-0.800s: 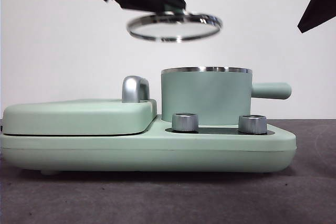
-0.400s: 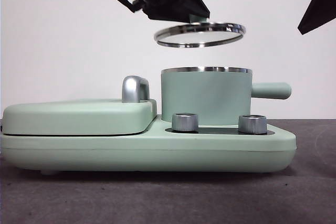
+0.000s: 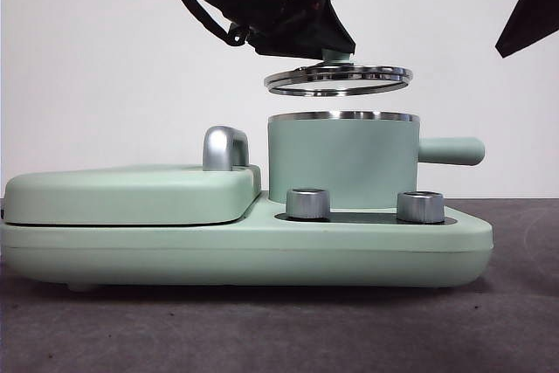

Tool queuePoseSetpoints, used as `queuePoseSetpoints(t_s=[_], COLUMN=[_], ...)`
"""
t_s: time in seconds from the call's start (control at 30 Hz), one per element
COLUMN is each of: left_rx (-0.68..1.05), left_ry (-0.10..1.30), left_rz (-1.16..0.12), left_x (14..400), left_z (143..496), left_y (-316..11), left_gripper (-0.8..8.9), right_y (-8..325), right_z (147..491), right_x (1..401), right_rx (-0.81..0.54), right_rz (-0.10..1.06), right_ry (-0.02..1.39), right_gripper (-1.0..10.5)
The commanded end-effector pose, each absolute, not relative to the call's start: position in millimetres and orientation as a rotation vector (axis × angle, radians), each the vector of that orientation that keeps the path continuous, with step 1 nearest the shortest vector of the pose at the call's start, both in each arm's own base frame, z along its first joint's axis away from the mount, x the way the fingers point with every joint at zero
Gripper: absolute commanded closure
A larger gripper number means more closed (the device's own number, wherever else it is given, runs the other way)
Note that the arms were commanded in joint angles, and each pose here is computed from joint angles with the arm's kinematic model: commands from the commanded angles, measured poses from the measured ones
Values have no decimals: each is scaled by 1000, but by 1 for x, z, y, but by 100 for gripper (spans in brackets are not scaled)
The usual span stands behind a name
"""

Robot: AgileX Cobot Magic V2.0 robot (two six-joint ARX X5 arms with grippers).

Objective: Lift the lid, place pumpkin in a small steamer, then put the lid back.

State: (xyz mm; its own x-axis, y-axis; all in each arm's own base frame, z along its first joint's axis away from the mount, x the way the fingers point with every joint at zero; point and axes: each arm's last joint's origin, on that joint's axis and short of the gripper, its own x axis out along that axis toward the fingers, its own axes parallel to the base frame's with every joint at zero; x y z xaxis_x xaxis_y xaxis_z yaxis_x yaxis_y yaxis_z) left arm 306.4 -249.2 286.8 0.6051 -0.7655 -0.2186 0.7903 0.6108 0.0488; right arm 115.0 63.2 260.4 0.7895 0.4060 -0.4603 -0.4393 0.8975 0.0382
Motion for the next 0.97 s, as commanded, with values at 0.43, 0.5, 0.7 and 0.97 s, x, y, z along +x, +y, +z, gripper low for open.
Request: queuePoseSetpoints(t_s=[0.43, 0.5, 0.7, 0.97], left_rx=[209, 223, 224, 213], left_ry=[179, 195, 187, 171], left_rz=[-925, -927, -945, -968], left_x=[308, 308, 309, 312], left_z=[283, 280, 276, 272], left_y=[-259, -258, -260, -263], left_gripper=[804, 804, 804, 804], right_y=[64, 64, 64, 64], right_z=[261, 261, 261, 261], right_x=[115, 115, 115, 116], right_rx=[-64, -63, -53, -57], right_rz=[455, 455, 451, 433], right_ry=[477, 477, 480, 478], right_gripper=[538, 538, 538, 538])
